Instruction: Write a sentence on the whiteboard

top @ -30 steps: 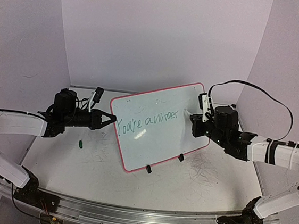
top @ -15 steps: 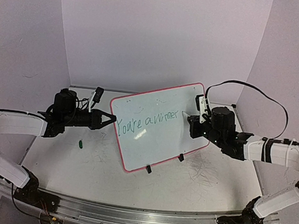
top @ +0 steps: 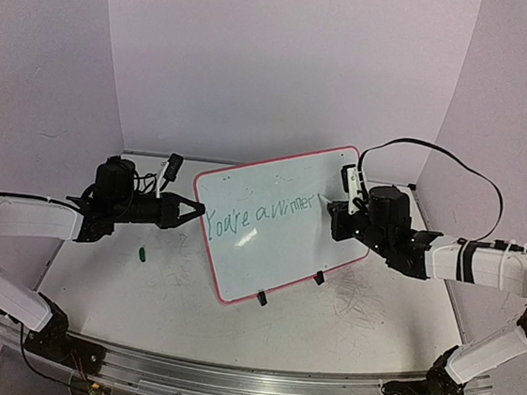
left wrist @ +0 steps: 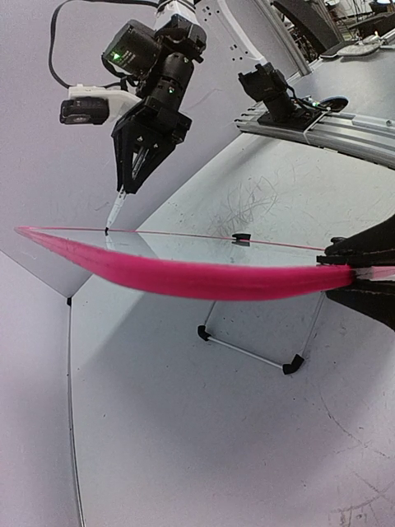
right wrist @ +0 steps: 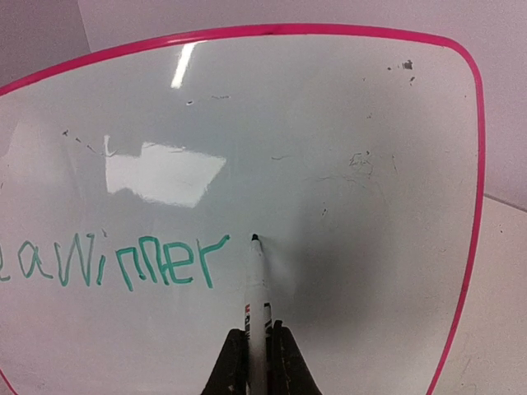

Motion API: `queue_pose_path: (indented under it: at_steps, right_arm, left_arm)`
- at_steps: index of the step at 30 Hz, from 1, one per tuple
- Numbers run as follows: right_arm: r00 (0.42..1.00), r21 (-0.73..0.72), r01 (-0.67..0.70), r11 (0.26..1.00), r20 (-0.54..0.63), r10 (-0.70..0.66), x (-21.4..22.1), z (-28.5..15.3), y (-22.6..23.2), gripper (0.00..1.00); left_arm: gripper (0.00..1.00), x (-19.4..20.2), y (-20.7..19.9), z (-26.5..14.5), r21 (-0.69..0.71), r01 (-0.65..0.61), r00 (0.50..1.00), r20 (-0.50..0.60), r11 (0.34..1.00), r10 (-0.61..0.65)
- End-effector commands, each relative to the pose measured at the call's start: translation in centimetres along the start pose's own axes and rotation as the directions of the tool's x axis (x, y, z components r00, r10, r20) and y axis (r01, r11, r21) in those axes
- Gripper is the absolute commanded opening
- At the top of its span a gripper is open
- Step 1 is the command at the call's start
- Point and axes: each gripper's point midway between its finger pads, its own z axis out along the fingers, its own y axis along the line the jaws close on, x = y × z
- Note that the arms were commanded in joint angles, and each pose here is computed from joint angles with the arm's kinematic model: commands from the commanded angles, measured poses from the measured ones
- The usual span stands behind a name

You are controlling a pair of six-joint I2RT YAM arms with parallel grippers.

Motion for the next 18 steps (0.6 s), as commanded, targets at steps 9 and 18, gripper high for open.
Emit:
queue_pose_path:
  at_steps: [9, 18]
  right_arm:
    - [0.999, 0.001, -0.045, 0.999, -0.01, 0.045, 0.9, -0.1, -0.2, 0.0]
    - [0.997, -0.004, -0.071, 0.997, -0.028, 0.071, 2.2, -1.1, -0.4, 0.0]
  left_arm:
    - [0.0, -1.4, 0.1, -0.2, -0.029, -0.066, 0.997, 0.024, 0.997, 0.067]
    - [0.0, -1.5, 0.0, -0.2, -0.026, -0.067, 0.997, 0.025, 0.997, 0.067]
